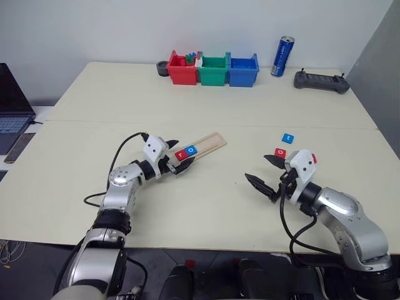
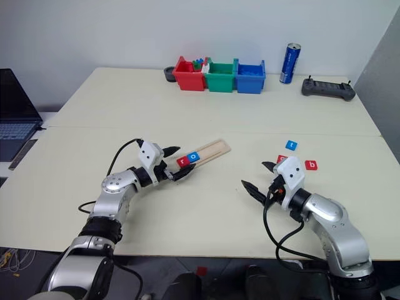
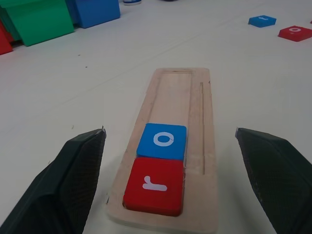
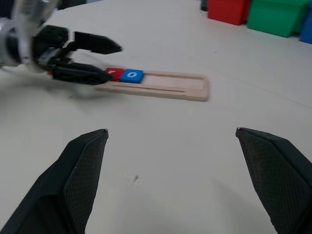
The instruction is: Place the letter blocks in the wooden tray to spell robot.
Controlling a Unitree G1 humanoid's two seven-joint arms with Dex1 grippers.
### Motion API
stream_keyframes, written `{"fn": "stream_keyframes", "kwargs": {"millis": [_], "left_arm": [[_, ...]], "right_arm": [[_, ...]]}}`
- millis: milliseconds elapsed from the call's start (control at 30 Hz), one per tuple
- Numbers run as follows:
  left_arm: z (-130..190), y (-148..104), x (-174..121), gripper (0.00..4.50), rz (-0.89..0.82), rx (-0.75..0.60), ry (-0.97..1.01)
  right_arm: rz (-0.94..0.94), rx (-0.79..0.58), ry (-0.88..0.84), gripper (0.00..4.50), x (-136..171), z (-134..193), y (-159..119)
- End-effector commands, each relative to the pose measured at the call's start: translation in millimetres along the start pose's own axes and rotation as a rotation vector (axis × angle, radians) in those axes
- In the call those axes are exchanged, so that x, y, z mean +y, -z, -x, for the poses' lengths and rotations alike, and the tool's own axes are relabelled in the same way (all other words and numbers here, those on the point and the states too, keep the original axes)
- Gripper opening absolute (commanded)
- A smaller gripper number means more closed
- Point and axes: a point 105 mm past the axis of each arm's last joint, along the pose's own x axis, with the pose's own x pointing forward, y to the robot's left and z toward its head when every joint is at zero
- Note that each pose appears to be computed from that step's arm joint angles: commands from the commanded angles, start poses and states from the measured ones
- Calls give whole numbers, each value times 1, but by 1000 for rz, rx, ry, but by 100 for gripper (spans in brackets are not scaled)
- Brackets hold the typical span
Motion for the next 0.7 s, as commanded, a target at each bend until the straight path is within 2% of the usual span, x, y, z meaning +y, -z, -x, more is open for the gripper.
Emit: {"fn": "stream_keyframes", "kwargs": {"millis": [33, 233, 700], "left_arm": [[-3, 0, 3, 450, -40, 7, 31], [-5, 11, 1, 450, -20, 48, 71], [-10, 15, 11, 450, -31, 119, 60]], "right_arm": [[48, -36, -38, 446, 4, 3, -16], [42, -37, -4, 446, 2, 5, -15], [37, -48, 16, 446, 4, 6, -19]]}}
